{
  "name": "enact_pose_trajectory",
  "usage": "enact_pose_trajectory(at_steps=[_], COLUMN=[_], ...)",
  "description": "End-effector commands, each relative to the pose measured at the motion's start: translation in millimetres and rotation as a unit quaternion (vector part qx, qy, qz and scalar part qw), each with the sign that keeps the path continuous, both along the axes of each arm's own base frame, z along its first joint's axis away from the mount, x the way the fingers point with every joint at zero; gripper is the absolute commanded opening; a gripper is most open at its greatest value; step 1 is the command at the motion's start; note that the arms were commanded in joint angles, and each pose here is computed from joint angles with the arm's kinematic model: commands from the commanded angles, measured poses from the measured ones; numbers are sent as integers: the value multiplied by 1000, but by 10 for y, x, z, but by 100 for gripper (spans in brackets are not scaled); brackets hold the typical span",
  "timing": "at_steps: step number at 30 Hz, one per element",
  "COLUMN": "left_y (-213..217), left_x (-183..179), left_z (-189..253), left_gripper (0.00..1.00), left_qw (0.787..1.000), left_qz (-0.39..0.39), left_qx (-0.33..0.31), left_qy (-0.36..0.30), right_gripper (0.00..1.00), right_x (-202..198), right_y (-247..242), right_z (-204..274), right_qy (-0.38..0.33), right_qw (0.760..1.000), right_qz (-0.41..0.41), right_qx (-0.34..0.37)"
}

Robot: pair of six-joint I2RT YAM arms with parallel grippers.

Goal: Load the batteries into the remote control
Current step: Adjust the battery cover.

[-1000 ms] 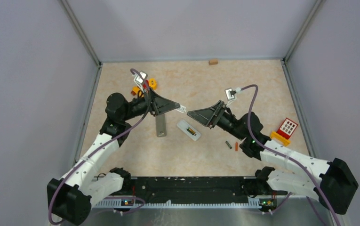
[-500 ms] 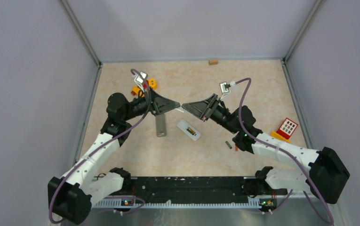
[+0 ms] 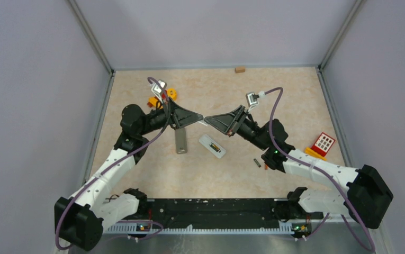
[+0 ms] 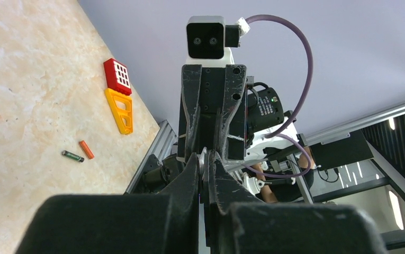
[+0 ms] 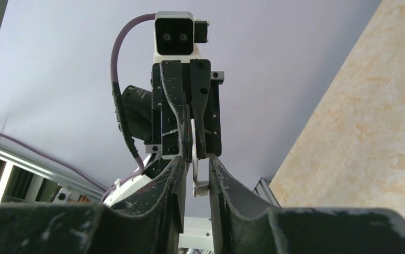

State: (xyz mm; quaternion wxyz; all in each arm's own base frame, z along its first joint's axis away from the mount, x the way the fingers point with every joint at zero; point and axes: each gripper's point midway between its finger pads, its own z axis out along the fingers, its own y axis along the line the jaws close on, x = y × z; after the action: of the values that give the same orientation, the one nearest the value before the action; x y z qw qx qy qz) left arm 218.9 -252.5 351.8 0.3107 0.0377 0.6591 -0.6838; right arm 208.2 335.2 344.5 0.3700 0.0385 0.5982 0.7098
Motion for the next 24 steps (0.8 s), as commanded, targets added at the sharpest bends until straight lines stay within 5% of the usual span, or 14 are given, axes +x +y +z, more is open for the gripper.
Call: enact_pose_trajectory(at_steps=[1,8,14,18,20,22,24], left_y=[-2,0,-6,-2,-3,12,62], left_x=[50,63,71,79,84,100,166], left_z=[-4,-12,-32,-38,-56,-115,-260], left_gripper=[0,0,0,0,24,69,88], left_qw=[1000,1000,1000,1000,1000,1000,998], left_qz=[10,12,11,13,14,23,51], left_qx=[-5,-7,-5,-5,-1,10,44], left_qy=[-14,-13,-12,-12,-11,-8,-4], right_gripper=[25,34,21,0,0,0,0], right_x=[-147,-123,-125,-122,-106,-76,-32], right_y=[32,45,24,1,-17,-36,-69], right_z=[183,77,53,21,-19,-101,-285], right_qy=[-23,-3,6,12,16,26,50], right_qw=[999,999,999,999,1000,1000,998], right_qz=[34,32,31,27,18,6,-12], right_qx=[26,13,20,20,14,-1,-34])
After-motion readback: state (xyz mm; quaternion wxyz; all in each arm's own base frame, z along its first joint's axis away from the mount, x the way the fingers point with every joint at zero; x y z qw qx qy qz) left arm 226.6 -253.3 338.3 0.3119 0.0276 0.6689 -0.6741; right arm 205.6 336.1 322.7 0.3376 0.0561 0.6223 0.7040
